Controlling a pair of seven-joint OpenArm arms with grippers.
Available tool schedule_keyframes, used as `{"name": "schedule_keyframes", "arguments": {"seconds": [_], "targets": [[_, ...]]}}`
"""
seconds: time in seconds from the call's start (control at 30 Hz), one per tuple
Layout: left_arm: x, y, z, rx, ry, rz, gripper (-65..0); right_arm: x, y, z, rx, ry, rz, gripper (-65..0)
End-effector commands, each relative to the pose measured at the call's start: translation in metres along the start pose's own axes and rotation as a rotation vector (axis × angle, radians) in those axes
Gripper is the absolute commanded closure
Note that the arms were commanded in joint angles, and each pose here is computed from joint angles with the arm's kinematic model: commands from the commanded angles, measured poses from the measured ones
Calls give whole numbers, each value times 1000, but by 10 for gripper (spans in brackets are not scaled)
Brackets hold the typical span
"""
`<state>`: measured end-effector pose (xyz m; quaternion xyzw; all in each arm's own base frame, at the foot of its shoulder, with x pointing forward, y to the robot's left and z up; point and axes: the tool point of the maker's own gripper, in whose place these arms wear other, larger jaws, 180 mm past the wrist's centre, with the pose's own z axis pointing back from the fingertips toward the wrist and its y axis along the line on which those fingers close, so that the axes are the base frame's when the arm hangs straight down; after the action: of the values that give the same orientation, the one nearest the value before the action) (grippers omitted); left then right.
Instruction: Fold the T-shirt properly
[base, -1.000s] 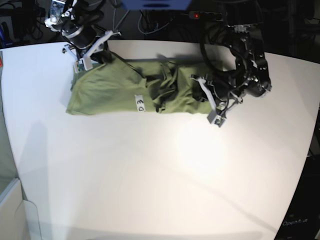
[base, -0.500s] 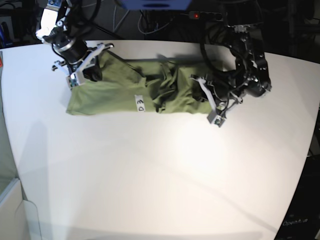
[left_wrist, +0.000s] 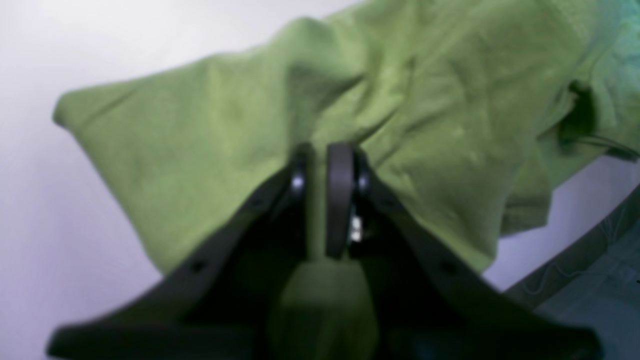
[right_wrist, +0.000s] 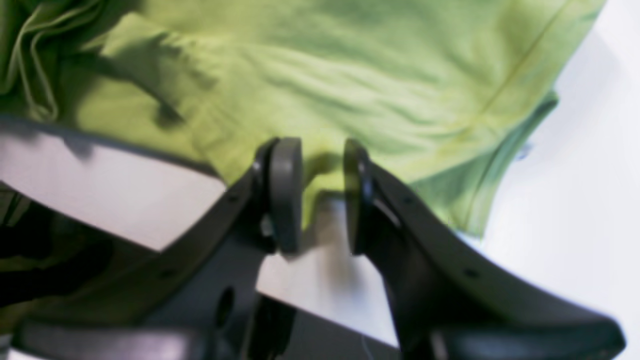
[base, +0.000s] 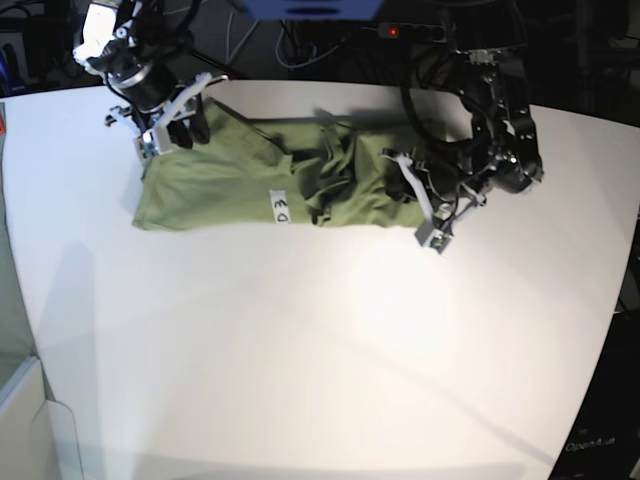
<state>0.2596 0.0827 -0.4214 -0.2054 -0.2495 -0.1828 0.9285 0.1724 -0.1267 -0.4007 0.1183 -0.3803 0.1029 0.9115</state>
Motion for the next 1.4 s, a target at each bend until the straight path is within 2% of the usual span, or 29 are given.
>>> {"name": "schedule_keyframes", "arguments": {"seconds": [0.0, 0.43, 0.67, 1.03, 1.1, 1.23, 1.37], "targets": [[16, -1, 3, -3, -51, -11, -43, 9, 3, 3, 8, -42, -2, -161], [16, 1, 4, 2, -49, -14, -43, -4, 5, 6, 10, -10, -15, -161], [16, 1, 3, 0, -50, -11, -43, -17, -14, 17, -49, 21, -40, -162], [17, 1, 4, 2, -51, -13, -43, -52, 4, 1, 19, 104, -100, -164], [16, 1, 4, 4, -49, -14, -43, -52, 9, 0, 35, 106, -95, -187], [16, 1, 4, 2, -49, -13, -43, -54, 11, 2, 37, 109, -97, -281], [17, 1, 4, 3, -49, -15, -43, -55, 10, 3, 34, 111, -98, -296]]}}
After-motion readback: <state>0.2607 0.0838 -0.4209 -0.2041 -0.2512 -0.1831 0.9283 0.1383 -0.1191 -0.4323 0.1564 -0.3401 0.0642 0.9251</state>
